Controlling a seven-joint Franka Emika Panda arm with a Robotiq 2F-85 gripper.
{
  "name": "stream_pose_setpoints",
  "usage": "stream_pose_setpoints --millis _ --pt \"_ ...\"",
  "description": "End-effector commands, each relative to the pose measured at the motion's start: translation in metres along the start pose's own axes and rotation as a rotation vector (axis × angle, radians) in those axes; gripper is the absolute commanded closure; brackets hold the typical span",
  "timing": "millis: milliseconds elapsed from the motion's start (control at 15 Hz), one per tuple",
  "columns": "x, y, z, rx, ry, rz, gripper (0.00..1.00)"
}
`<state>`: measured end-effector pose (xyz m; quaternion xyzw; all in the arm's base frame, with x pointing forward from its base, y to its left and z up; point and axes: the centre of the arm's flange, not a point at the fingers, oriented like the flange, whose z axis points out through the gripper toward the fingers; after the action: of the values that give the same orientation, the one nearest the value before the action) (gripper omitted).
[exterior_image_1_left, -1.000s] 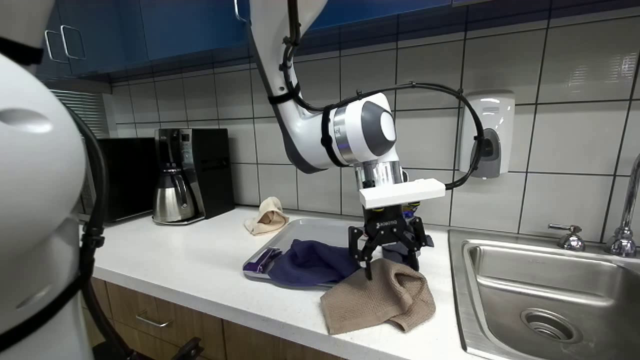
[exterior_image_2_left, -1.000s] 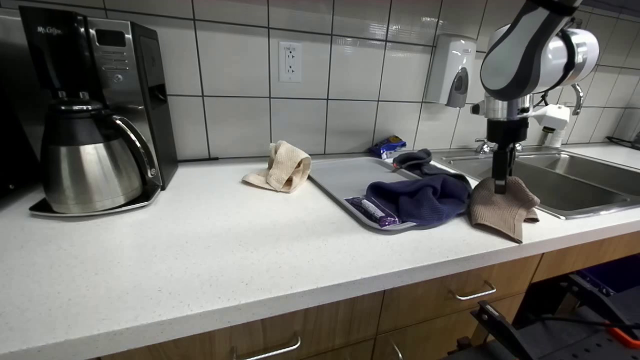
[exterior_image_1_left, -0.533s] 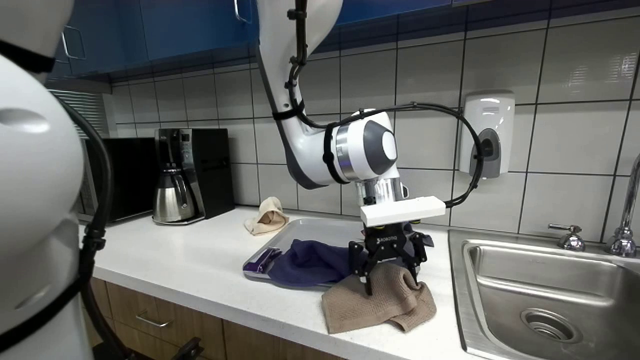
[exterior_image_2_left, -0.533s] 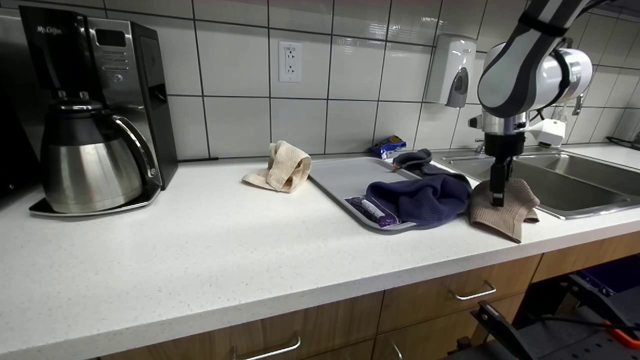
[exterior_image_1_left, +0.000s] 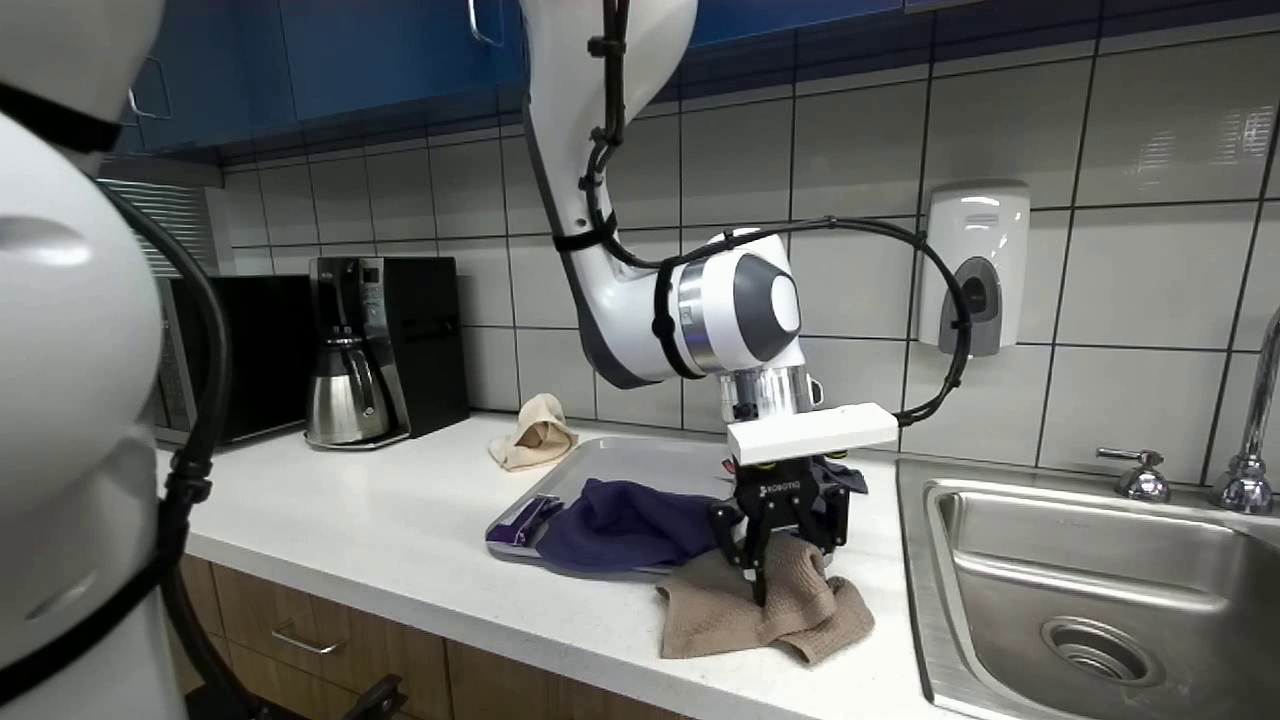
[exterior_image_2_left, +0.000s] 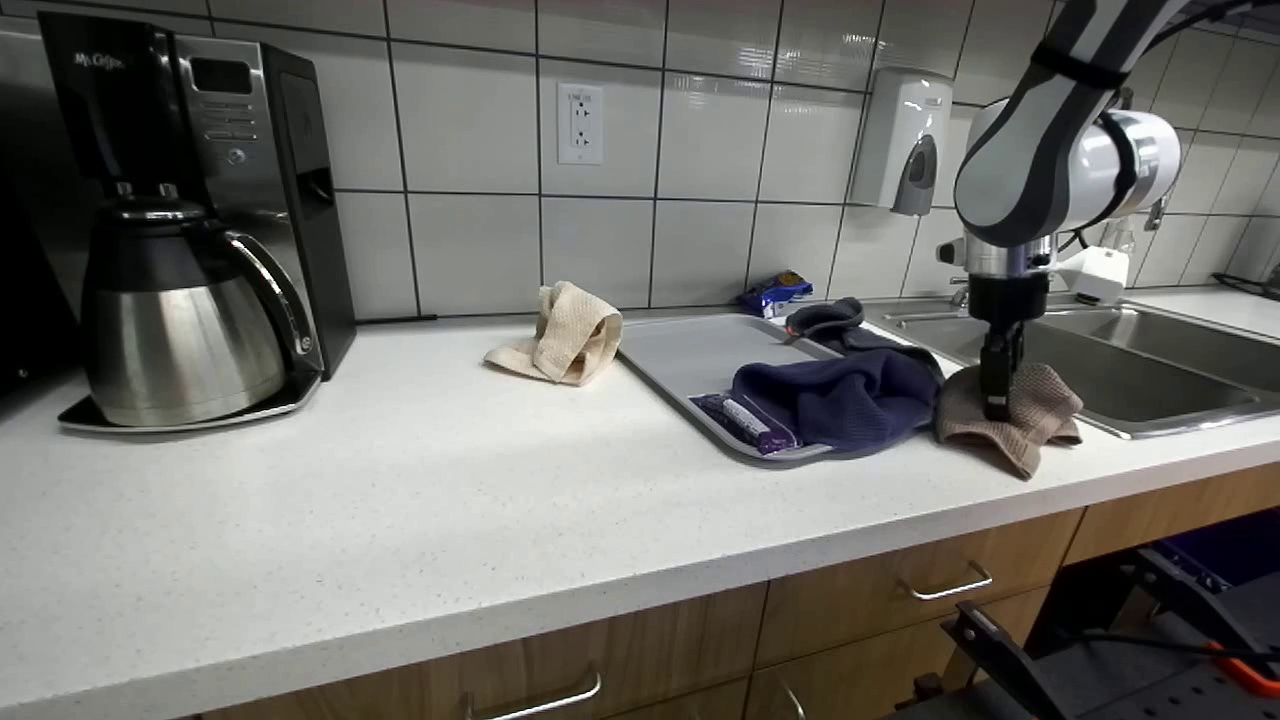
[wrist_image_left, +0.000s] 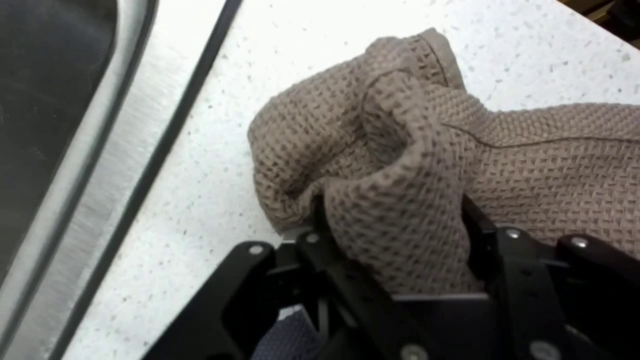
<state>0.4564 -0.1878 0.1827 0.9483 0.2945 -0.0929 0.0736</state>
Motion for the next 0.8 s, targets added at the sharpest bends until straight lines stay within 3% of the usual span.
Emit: stream_pose_setpoints --millis 0,267,733 --pt "-0.002 0.007 -0.001 -0.006 0.015 0.019 0.7" --pt "-0.008 0.012 -0.008 -0.008 0.02 0.038 0.97" --pt "-0.02 0.011 -0.026 -0.008 0.028 0.058 0.96"
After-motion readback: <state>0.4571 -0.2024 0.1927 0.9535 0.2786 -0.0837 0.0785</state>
